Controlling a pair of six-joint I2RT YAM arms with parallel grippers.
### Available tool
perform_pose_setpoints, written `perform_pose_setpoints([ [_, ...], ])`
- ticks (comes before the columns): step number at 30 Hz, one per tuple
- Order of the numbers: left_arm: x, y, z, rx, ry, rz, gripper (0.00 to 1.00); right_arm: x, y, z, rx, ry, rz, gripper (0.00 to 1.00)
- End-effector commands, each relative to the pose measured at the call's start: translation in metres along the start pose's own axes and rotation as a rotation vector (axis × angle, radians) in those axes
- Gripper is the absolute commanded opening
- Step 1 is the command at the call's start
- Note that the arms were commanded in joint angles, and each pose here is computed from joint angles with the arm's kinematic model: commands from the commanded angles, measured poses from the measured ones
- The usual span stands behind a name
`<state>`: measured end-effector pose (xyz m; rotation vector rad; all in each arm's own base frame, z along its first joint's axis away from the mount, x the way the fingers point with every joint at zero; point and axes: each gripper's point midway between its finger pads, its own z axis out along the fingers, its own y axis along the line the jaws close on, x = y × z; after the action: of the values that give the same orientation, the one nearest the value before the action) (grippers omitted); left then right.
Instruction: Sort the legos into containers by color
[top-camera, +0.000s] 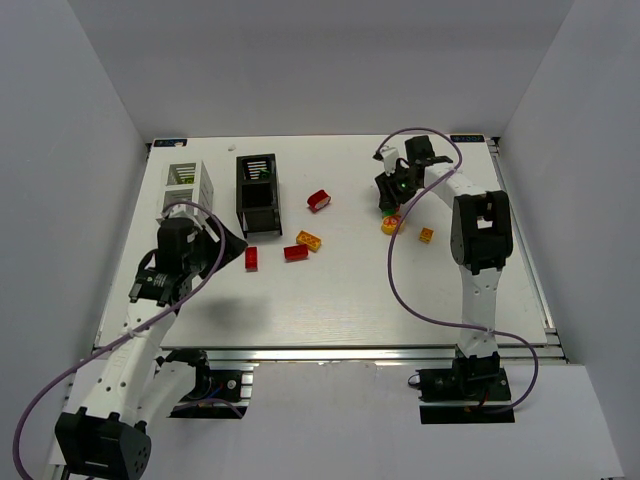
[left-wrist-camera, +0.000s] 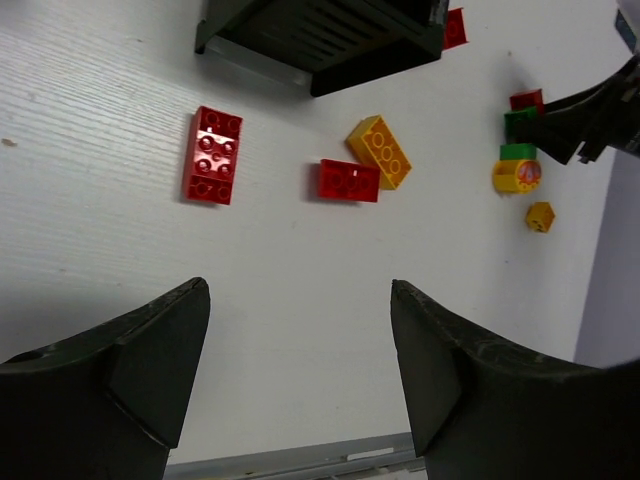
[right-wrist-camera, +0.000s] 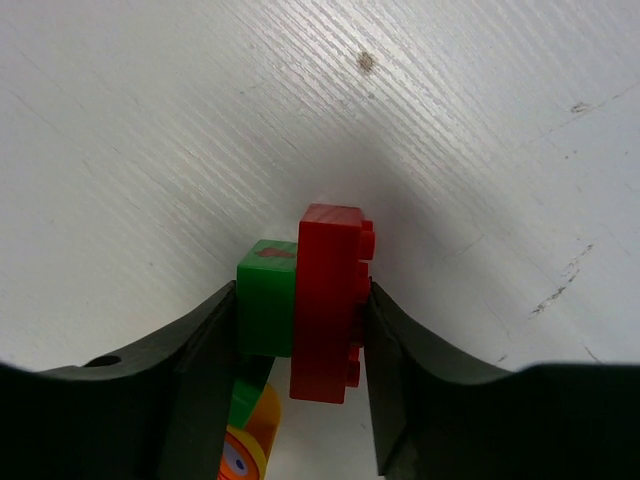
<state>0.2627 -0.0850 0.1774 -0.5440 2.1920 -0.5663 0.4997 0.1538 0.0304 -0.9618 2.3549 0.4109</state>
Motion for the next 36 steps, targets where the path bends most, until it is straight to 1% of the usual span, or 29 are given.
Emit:
perform_pose_setpoints([
  [1, 0.002, -0.018, 0.002, 0.104, 0.002, -0.064, 0.82, 0.011, 0.002, 0.002, -0.005, 0.023, -0.025, 0.45],
  [3, 0.0, -0.029, 0.003, 0.162, -0.006, -0.106, 0.82, 0.011, 0.003, 0.001, -0.004, 0.022, -0.044, 0.38],
  [4, 0.007, -0.031, 0.005, 0.188, 0.017, -0.12, 0.82, 0.011, 0.003, -0.002, -0.002, 0.02, -0.055, 0.31],
  [6, 0.003, -0.043, 0.003, 0.249, 0.003, -0.154, 0.83, 0.008, 0.005, -0.006, -0.008, 0.008, -0.073, 0.24],
  [7, 0.008, -0.046, 0.004, 0.276, 0.025, -0.164, 0.83, 0.002, 0.01, -0.014, -0.02, -0.017, -0.089, 0.19],
  [8, 0.004, -0.054, 0.003, 0.314, 0.015, -0.179, 0.83, -0.003, 0.013, -0.02, -0.027, -0.038, -0.109, 0.16],
  [10, 0.007, -0.061, 0.001, 0.353, 0.032, -0.189, 0.83, -0.027, 0.026, -0.042, -0.056, -0.13, -0.153, 0.13],
  [11, 0.011, -0.065, 0.001, 0.368, 0.045, -0.19, 0.83, -0.024, 0.035, -0.047, -0.087, -0.144, -0.156, 0.12],
  [12, 0.011, -0.07, 0.001, 0.386, 0.045, -0.183, 0.83, -0.039, 0.045, -0.067, -0.096, -0.198, -0.192, 0.12],
  [13, 0.012, -0.074, 0.001, 0.399, 0.05, -0.18, 0.83, -0.046, 0.059, -0.076, -0.154, -0.247, -0.206, 0.11],
  [14, 0.016, -0.084, -0.001, 0.431, 0.059, -0.168, 0.83, -0.042, 0.073, -0.082, -0.195, -0.261, -0.206, 0.1],
  [15, 0.017, -0.089, -0.001, 0.448, 0.065, -0.163, 0.83, -0.053, 0.086, -0.104, -0.216, -0.314, -0.237, 0.1],
  [16, 0.019, -0.093, 0.0, 0.459, 0.073, -0.16, 0.83, -0.057, 0.108, -0.114, -0.298, -0.36, -0.259, 0.08],
  [17, 0.024, -0.102, -0.002, 0.489, 0.083, -0.146, 0.83, -0.047, 0.125, -0.118, -0.35, -0.363, -0.262, 0.08],
  [18, 0.026, -0.106, -0.003, 0.5, 0.088, -0.14, 0.83, -0.053, 0.14, -0.138, -0.364, -0.409, -0.312, 0.08],
  [19, 0.028, -0.109, -0.002, 0.508, 0.096, -0.134, 0.83, -0.053, 0.162, -0.146, -0.427, -0.439, -0.341, 0.08],
  [22, 0.036, -0.126, -0.005, 0.561, 0.112, -0.112, 0.83, -0.045, 0.207, -0.167, -0.481, -0.493, -0.432, 0.08],
  [24, 0.048, -0.134, -0.006, 0.583, 0.147, -0.095, 0.83, -0.038, 0.225, -0.177, -0.476, -0.52, -0.486, 0.08],
  [25, 0.048, -0.141, -0.007, 0.606, 0.143, -0.085, 0.83, -0.037, 0.236, -0.176, -0.472, -0.517, -0.516, 0.08],
  [27, 0.056, -0.152, -0.009, 0.629, 0.171, -0.056, 0.83, -0.037, 0.247, -0.181, -0.446, -0.533, -0.564, 0.08],
  [28, 0.059, -0.155, -0.01, 0.633, 0.179, -0.045, 0.83, -0.033, 0.253, -0.177, -0.44, -0.518, -0.583, 0.08],
  [32, 0.07, -0.169, -0.016, 0.667, 0.209, -0.01, 0.83, -0.028, 0.263, -0.172, -0.405, -0.507, -0.659, 0.08],
  [36, 0.077, -0.172, -0.016, 0.662, 0.216, -0.006, 0.83, -0.026, 0.27, -0.171, -0.394, -0.505, -0.713, 0.08],
])
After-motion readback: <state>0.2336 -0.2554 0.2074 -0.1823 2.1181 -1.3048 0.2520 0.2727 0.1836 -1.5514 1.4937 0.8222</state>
